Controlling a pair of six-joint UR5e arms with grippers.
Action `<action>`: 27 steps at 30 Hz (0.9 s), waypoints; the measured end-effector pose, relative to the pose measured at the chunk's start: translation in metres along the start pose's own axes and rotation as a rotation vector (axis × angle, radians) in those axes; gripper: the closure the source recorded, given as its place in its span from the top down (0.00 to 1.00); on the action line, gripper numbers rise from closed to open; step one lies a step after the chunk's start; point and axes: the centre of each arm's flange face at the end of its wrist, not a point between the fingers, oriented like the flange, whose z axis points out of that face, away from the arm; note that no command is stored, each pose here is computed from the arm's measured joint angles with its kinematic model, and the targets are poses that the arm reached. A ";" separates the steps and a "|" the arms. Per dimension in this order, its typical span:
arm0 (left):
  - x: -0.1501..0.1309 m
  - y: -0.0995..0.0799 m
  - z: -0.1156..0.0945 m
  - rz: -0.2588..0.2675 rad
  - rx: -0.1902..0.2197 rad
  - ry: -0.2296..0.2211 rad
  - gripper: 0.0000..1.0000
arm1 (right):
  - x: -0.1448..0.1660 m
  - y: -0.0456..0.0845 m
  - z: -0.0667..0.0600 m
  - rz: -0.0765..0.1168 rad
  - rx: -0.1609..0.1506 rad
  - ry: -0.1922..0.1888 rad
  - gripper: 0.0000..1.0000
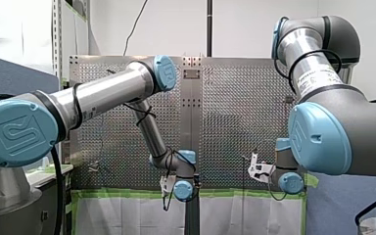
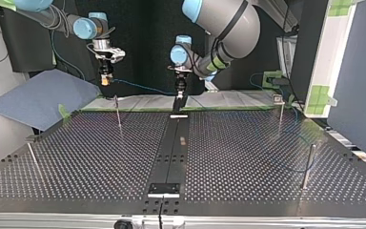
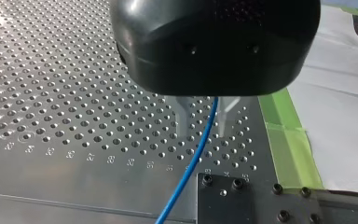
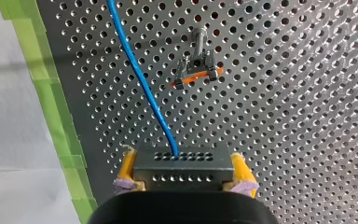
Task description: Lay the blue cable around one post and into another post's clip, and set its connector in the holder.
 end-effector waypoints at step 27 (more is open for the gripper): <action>0.002 -0.023 -0.016 -0.006 0.062 0.004 0.03 | 0.001 0.017 -0.002 -0.002 -0.091 -0.012 0.00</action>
